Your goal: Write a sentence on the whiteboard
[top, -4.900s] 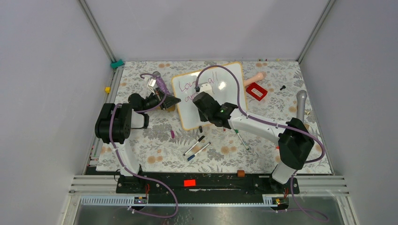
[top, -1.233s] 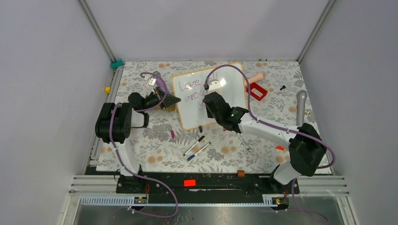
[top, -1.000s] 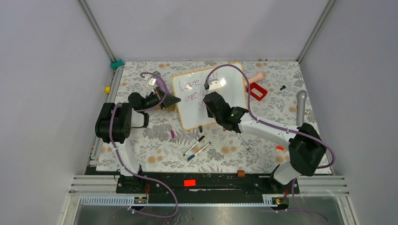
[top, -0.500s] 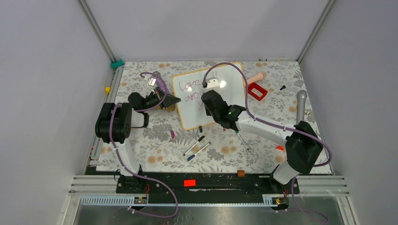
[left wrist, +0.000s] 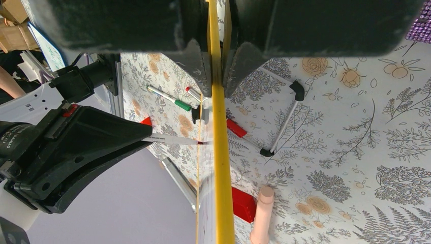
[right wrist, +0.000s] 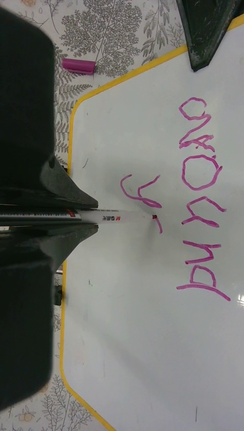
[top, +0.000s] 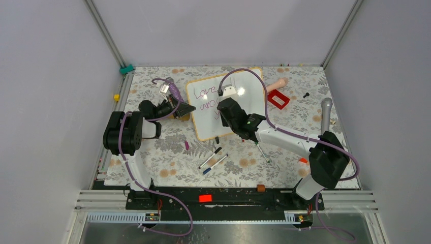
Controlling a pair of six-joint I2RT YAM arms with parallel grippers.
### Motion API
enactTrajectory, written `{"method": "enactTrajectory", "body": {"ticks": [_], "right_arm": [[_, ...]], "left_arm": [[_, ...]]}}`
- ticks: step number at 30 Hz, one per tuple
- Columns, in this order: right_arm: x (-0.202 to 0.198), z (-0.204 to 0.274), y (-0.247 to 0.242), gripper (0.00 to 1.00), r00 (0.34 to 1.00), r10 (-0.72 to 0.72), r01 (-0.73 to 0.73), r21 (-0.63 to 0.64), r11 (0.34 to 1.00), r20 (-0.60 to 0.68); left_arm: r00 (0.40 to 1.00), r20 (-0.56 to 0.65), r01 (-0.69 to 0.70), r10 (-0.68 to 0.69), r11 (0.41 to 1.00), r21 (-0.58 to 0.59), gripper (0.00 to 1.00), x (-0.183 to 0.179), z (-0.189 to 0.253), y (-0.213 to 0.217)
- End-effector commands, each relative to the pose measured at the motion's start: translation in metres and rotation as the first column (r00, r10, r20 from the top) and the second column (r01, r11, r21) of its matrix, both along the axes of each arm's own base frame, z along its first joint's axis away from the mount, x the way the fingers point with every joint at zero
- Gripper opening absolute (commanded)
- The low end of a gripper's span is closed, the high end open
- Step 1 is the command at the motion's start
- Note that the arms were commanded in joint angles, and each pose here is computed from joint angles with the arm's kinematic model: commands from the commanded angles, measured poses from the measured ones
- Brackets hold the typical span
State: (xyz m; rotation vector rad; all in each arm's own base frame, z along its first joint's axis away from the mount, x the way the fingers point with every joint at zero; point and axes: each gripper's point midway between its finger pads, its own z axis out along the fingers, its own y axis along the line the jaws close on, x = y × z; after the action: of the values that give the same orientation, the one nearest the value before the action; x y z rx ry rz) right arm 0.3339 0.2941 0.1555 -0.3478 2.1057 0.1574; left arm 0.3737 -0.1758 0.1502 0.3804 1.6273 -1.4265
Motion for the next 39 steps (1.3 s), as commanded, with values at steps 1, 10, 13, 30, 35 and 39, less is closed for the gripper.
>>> {"method": "enactTrajectory", "body": {"ticks": [1, 10, 13, 30, 35, 39], "right_arm": [[-0.003, -0.002, 0.009, 0.0, 0.999, 0.036, -0.035, 0.018, 0.999, -0.03], [-0.008, -0.013, -0.006, 0.0, 0.998, 0.002, -0.004, -0.042, 0.999, -0.056], [-0.006, -0.011, -0.013, 0.0, 0.999, -0.027, 0.025, -0.059, 0.998, -0.043], [0.013, 0.009, -0.021, 0.0, 0.997, -0.082, 0.083, -0.035, 0.996, 0.011], [0.016, 0.013, -0.017, 0.0, 0.997, -0.078, 0.078, -0.023, 0.997, 0.022], [0.018, 0.017, -0.016, 0.0, 0.997, -0.076, 0.076, -0.017, 0.997, 0.03]], "left_arm": [[0.99, 0.141, 0.025, -0.028, 0.999, 0.023, 0.0, 0.002, 0.016, -0.001], [0.989, 0.142, 0.025, -0.028, 0.999, 0.023, 0.0, 0.001, 0.017, -0.001], [0.989, 0.143, 0.025, -0.028, 0.999, 0.023, 0.0, 0.001, 0.017, -0.001], [0.989, 0.143, 0.024, -0.026, 0.999, 0.022, 0.0, 0.001, 0.017, -0.001], [0.989, 0.143, 0.023, -0.026, 0.999, 0.022, 0.0, 0.001, 0.018, -0.001], [0.989, 0.143, 0.022, -0.025, 1.0, 0.022, 0.0, 0.001, 0.018, -0.001]]}}
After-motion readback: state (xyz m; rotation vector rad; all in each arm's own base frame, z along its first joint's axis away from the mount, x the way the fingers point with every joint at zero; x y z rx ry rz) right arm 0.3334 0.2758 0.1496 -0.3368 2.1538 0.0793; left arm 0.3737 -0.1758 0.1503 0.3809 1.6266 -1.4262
